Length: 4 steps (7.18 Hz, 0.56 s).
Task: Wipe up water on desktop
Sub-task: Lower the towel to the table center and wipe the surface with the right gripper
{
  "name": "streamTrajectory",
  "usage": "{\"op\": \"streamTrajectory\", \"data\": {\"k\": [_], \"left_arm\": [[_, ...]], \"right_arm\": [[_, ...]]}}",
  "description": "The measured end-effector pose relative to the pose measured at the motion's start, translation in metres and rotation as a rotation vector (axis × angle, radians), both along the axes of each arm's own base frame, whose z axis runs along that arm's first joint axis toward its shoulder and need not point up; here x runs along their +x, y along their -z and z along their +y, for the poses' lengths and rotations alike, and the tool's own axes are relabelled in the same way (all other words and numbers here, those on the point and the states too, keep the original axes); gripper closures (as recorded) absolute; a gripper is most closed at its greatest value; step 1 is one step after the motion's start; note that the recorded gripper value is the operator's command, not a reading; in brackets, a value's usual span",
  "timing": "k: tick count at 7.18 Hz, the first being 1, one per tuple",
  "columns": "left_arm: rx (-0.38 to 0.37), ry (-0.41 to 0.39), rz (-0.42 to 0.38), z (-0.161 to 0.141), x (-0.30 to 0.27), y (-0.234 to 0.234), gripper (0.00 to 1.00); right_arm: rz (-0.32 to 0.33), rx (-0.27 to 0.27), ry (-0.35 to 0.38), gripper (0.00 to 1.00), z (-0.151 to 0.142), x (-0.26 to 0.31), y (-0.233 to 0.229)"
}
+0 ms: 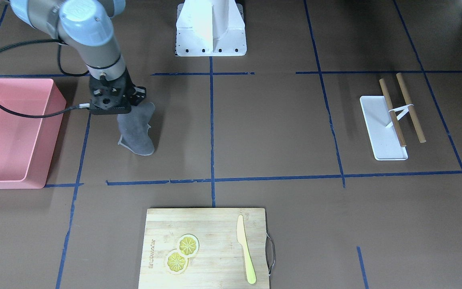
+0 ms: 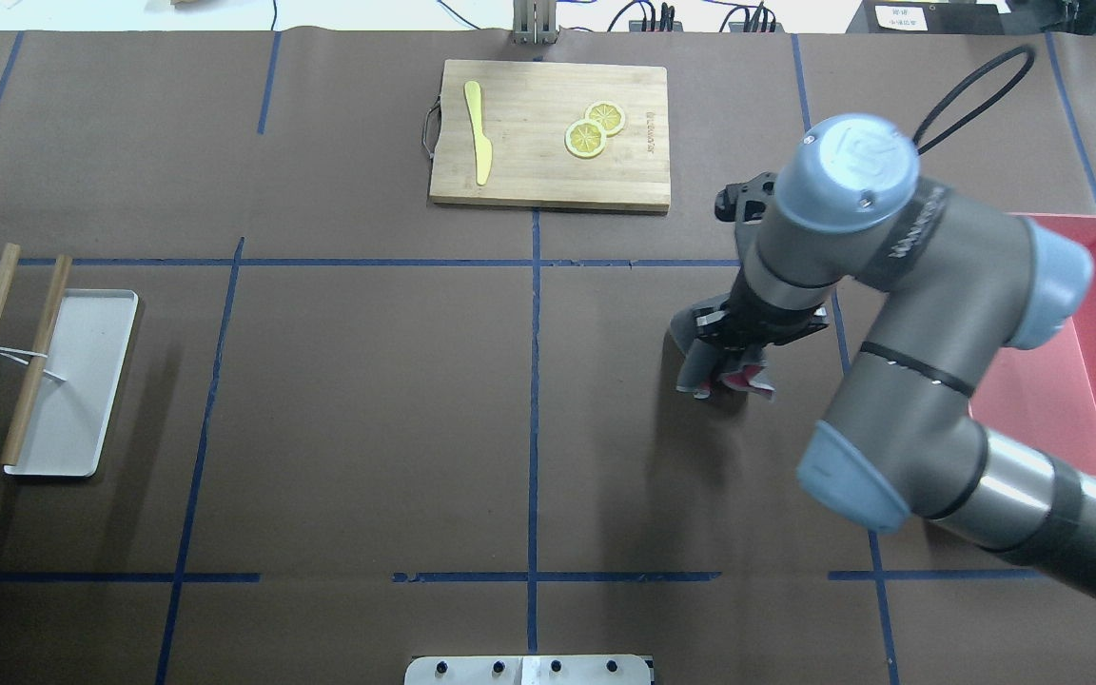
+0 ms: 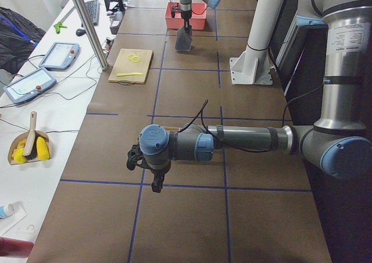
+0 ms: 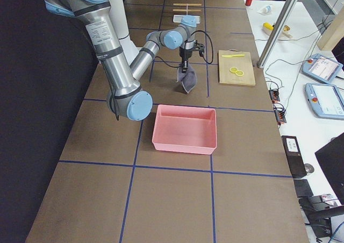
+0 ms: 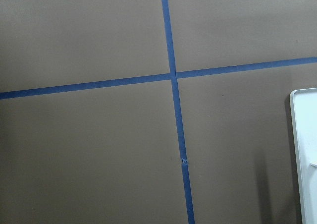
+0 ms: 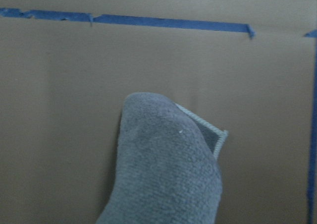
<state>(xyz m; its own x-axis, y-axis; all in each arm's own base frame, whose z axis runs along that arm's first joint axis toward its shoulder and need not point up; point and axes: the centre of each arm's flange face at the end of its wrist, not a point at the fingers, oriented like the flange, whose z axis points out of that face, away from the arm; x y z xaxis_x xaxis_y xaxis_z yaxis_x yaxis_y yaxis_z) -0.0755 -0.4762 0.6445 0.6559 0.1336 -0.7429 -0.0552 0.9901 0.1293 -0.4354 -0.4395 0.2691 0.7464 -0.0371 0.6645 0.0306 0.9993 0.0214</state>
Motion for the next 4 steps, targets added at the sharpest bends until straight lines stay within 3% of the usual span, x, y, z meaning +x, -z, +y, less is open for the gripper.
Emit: {"op": "streamTrajectory", "data": {"k": [3, 4], "left_arm": [[-0.002, 0.0, 0.0, 0.001, 0.0, 0.0, 0.0], [-0.002, 0.0, 0.0, 0.0, 0.0, 0.0, 0.0]], "right_arm": [[-0.062, -0.051, -0.101, 1.0, -0.004, -0.104, 0.064], [-0.069, -0.061, -0.115, 1.0, -0.004, -0.117, 0.065]]}}
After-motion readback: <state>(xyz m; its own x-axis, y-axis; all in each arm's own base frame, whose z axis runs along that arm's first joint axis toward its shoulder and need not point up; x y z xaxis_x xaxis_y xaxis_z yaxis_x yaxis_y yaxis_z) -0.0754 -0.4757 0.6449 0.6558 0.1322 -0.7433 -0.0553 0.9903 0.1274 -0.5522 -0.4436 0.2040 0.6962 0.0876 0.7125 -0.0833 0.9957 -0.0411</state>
